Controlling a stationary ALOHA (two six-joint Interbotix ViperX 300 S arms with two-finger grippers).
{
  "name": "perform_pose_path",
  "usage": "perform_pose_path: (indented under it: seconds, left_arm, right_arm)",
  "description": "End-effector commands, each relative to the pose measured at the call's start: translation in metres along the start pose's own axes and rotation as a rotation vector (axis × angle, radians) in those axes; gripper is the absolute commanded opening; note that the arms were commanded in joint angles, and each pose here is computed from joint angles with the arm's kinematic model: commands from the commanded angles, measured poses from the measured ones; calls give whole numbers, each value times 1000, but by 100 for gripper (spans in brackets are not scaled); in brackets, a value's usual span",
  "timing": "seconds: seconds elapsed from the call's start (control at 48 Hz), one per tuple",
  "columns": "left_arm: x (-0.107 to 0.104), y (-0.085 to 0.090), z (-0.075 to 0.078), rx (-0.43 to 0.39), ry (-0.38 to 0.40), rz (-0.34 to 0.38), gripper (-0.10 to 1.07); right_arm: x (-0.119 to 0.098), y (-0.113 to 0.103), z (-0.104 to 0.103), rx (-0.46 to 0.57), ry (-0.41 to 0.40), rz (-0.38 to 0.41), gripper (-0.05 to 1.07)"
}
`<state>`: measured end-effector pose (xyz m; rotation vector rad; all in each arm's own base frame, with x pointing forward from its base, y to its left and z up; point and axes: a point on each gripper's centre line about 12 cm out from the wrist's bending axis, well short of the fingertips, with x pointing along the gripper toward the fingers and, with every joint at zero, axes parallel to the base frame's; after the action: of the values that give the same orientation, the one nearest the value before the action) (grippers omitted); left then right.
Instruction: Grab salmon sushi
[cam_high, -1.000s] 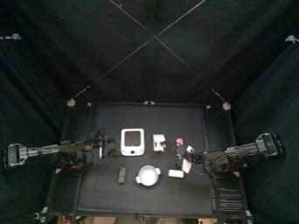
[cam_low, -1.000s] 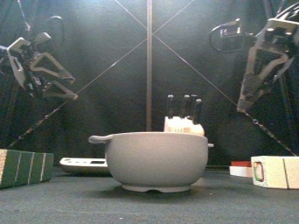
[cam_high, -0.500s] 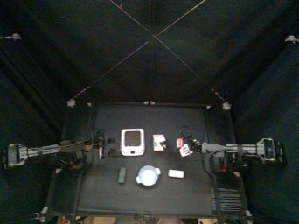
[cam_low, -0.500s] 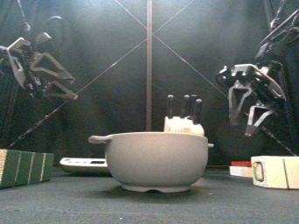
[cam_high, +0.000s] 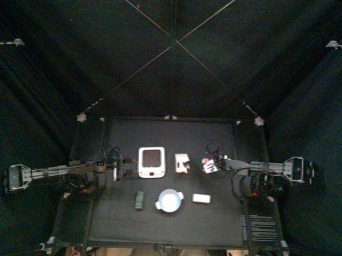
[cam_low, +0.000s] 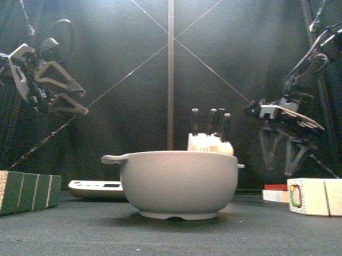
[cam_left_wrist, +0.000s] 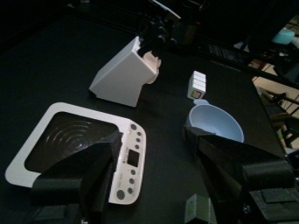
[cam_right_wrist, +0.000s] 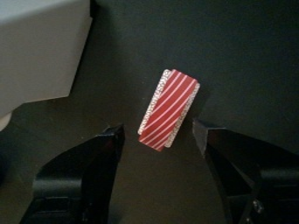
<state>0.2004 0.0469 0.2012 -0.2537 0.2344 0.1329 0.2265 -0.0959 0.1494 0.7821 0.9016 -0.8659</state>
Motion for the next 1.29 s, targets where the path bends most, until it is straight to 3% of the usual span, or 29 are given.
perform_pose_path:
  seconds: [0.0, 0.604, 0.938, 1.271]
  left_arm:
    - [1, 0, 5, 2, -15, -4, 93]
    - [1, -1, 5, 2, -16, -5, 93]
    - [1, -1, 5, 1, -16, -5, 93]
    - [1, 0, 6, 2, -17, -2, 93]
  right_arm:
    - [1, 5, 9, 8, -19, 17, 94]
    - [36, 4, 12, -19, 28, -49, 94]
    - [39, 2, 9, -32, 36, -62, 93]
    - [42, -1, 7, -32, 44, -72, 76]
